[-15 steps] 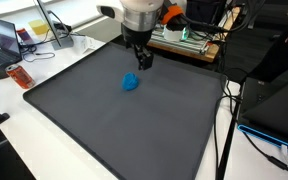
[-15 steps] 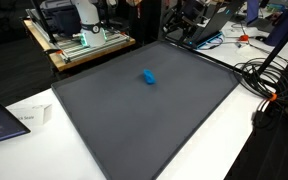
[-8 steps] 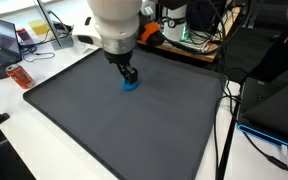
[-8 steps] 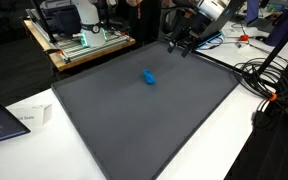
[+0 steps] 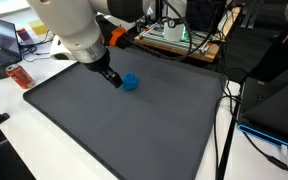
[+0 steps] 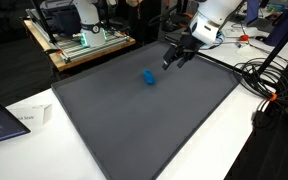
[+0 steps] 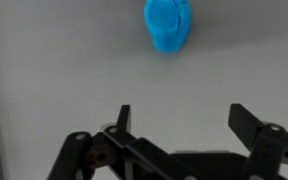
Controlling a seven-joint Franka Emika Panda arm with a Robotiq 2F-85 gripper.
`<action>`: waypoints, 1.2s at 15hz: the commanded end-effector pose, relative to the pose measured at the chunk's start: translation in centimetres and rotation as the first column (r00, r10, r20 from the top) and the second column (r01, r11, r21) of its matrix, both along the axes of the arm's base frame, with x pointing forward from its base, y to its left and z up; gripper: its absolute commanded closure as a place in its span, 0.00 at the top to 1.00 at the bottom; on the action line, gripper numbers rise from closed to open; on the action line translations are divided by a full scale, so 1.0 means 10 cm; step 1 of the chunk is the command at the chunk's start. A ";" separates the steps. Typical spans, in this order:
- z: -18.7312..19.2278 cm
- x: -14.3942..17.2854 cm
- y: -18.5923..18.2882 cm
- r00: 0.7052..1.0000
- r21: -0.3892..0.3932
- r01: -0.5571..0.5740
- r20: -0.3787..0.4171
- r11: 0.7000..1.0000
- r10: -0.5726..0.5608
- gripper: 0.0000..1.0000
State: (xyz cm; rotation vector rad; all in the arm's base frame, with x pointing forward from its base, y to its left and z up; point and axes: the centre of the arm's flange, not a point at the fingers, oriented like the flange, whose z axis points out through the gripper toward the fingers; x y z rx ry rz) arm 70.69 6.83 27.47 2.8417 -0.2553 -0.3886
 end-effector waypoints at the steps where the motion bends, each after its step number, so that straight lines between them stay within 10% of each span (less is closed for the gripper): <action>1: -0.14 0.17 -0.30 0.999 0.163 -0.003 -0.048 0.987 0.011 1.00; 8: -0.45 0.06 -0.87 0.993 0.456 0.033 -0.117 0.889 0.023 1.00; 18: -0.77 -0.36 -1.48 0.993 0.676 0.075 -0.121 0.733 0.011 1.00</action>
